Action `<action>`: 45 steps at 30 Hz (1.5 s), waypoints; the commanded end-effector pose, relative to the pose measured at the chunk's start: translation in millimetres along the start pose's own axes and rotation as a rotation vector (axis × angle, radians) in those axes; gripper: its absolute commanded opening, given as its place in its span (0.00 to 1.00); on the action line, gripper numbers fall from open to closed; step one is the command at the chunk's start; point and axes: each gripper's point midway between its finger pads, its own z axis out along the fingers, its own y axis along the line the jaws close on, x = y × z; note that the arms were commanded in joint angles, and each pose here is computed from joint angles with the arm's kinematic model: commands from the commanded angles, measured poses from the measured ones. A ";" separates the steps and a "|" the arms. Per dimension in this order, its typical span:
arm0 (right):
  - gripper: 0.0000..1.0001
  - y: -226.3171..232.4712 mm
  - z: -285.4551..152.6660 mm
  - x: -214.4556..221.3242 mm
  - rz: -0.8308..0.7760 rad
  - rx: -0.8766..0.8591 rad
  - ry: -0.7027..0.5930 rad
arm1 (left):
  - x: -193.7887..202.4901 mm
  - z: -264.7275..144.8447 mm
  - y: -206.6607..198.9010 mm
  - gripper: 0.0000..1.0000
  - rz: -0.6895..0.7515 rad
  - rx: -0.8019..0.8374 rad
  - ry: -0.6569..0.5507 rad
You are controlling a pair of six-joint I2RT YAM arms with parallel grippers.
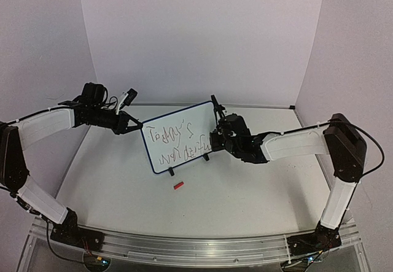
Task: Write a sentence on the whiteboard
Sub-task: Write a sentence on the whiteboard, then place the whiteboard at the center of the board.
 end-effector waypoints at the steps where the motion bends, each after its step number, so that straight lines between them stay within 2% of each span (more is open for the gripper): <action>1: 0.00 -2.4 8.1 16.4 0.014 0.008 0.030 | -11.7 -3.4 -2.4 0.00 0.042 -0.007 -0.015; 13: 0.00 -5.7 15.5 26.6 -0.002 0.042 0.045 | -12.7 -4.6 -3.9 0.00 0.044 -0.005 -0.018; 21: 0.00 -17.8 7.1 4.0 -0.019 0.106 -0.010 | -12.6 -4.5 -3.0 0.00 0.043 -0.009 -0.017; 25: 0.00 -20.3 -12.2 -21.4 -0.004 0.087 -0.060 | -11.8 -4.2 -2.6 0.00 0.044 -0.010 -0.014; 33: 0.00 -34.9 -81.0 -57.7 0.074 0.003 -0.117 | -12.0 -4.2 -1.7 0.01 0.035 -0.016 -0.015; 37: 0.00 -47.2 -102.2 -63.4 0.073 0.019 -0.119 | -12.3 -4.5 -0.8 0.10 0.025 -0.023 -0.014; 45: 0.00 -63.6 -133.3 -63.8 0.095 0.022 -0.126 | -12.5 -8.2 -1.3 0.43 0.022 -0.039 -0.019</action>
